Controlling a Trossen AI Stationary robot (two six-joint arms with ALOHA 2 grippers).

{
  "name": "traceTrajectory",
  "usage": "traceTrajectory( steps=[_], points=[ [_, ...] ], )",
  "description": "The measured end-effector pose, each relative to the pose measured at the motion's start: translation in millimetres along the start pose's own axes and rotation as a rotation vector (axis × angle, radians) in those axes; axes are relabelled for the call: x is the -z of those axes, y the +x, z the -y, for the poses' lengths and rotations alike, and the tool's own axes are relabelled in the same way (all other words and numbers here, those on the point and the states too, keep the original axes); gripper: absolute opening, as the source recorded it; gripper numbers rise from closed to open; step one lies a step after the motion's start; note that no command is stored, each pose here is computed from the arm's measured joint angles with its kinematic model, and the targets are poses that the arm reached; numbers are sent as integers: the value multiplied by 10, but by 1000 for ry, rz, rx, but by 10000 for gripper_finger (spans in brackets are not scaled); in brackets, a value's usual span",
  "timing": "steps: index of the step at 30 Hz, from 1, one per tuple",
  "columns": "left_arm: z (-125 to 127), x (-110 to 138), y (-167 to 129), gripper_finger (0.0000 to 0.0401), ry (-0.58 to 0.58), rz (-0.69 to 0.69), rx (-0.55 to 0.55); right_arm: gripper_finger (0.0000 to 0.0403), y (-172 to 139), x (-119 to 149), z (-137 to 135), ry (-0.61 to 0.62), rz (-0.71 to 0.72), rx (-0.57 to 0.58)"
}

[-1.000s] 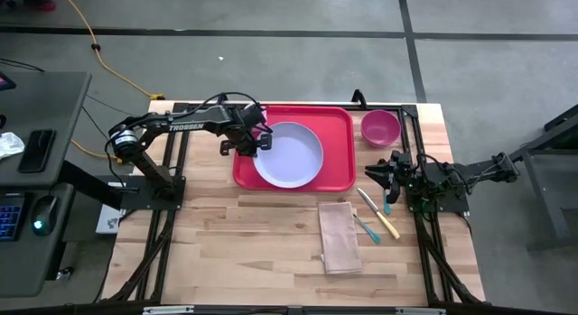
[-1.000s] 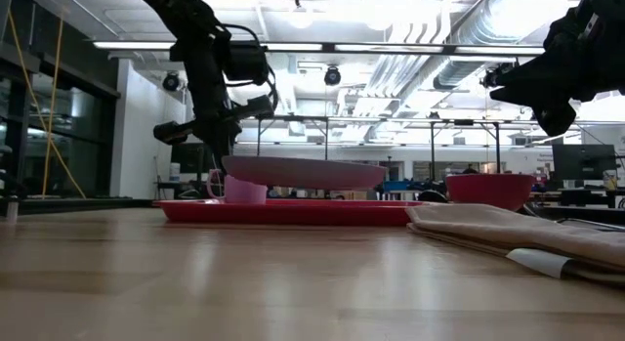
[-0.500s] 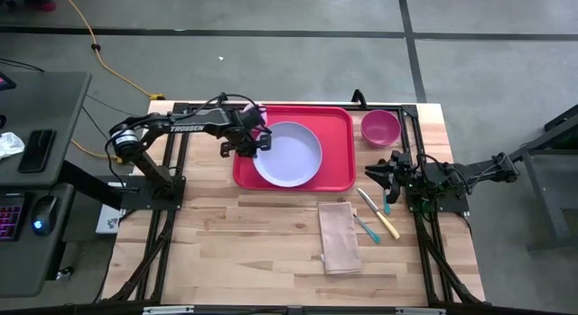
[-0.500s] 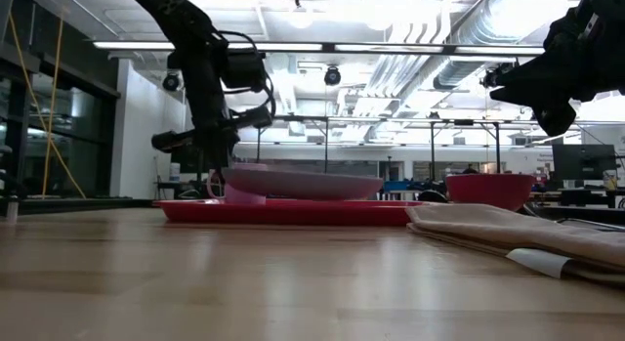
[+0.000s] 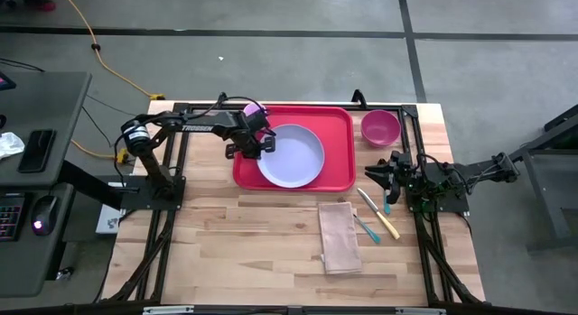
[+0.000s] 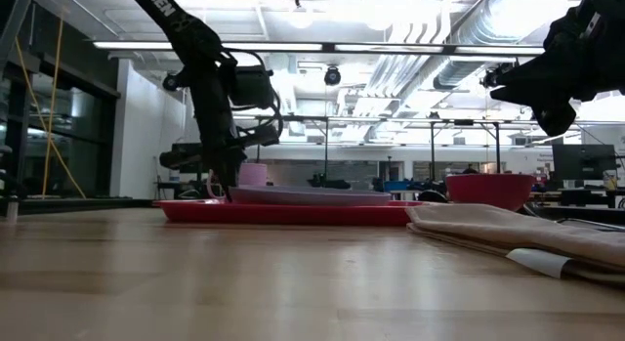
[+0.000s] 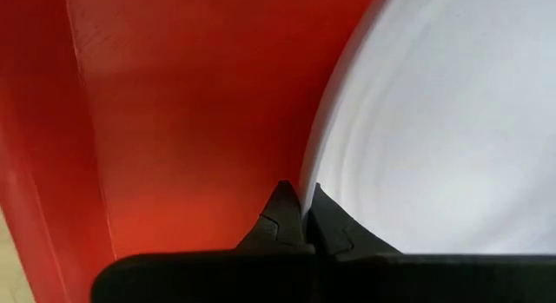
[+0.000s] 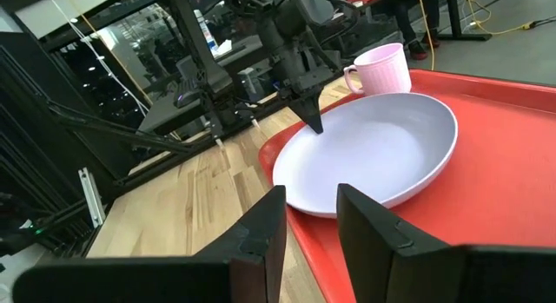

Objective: Set up tray
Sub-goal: Put the light blue plate on the tray

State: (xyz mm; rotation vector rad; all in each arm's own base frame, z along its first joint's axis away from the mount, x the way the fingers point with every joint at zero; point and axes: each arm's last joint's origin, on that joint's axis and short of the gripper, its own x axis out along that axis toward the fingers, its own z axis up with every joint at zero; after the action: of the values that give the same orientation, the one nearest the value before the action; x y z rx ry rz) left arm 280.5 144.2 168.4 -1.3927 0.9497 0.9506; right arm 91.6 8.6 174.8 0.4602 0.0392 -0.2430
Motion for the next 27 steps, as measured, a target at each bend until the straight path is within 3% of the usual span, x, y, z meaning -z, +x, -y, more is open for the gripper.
traceTrajectory(
  steps=[27],
  points=[
    [-30,-108,-19,12,-31,46,6,83,0,0,0,0,0,-1]
  ],
)
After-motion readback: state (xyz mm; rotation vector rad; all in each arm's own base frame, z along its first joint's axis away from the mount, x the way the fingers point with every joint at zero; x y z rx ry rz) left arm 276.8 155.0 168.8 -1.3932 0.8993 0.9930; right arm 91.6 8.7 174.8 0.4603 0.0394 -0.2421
